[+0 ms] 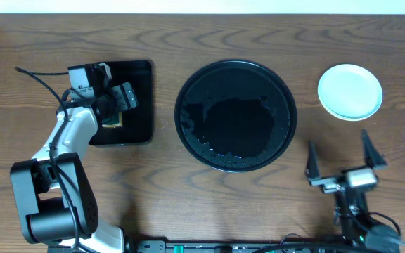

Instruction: Clean dirty plates on tray and stack at the side

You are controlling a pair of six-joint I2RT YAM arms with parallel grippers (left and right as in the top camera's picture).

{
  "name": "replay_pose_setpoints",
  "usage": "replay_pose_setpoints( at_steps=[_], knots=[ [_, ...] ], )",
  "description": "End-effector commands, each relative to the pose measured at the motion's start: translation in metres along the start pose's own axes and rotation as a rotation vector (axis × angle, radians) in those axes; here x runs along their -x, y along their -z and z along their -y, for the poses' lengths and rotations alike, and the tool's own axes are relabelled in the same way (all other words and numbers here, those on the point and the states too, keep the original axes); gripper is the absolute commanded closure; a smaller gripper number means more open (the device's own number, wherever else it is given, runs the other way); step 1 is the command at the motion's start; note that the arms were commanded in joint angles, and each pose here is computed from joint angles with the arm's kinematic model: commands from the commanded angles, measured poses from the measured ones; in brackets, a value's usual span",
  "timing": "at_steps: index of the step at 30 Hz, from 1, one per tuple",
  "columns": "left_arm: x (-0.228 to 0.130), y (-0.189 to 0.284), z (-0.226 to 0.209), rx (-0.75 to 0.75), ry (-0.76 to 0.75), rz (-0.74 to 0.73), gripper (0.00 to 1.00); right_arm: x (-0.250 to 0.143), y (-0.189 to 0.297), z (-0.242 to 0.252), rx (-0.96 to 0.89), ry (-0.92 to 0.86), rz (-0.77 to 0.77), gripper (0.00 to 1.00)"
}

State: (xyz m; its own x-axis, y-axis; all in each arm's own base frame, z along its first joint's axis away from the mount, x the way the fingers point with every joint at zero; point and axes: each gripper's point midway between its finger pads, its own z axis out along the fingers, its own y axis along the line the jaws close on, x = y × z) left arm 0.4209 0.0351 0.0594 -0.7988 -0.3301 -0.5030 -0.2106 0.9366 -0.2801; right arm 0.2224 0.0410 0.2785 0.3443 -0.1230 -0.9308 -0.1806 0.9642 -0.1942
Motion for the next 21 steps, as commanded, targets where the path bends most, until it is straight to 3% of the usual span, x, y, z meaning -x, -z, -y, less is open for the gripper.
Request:
replay_pose_setpoints(
  at_steps=[1,10,21],
  knots=[
    [0.004,0.004,0.001,-0.009,-0.009,0.012,0.05,-0.039,0.002,-0.006,0.013,-0.050,-0.072,0.01],
    [0.004,0.004,0.001,-0.009,-0.009,0.012,0.05,-0.112,0.017,-0.020,0.062,-0.057,-0.351,0.01],
    [0.004,0.004,0.001,-0.009,-0.009,0.012,0.05,-0.115,0.018,-0.020,0.059,-0.063,-0.362,0.01]
  ],
)
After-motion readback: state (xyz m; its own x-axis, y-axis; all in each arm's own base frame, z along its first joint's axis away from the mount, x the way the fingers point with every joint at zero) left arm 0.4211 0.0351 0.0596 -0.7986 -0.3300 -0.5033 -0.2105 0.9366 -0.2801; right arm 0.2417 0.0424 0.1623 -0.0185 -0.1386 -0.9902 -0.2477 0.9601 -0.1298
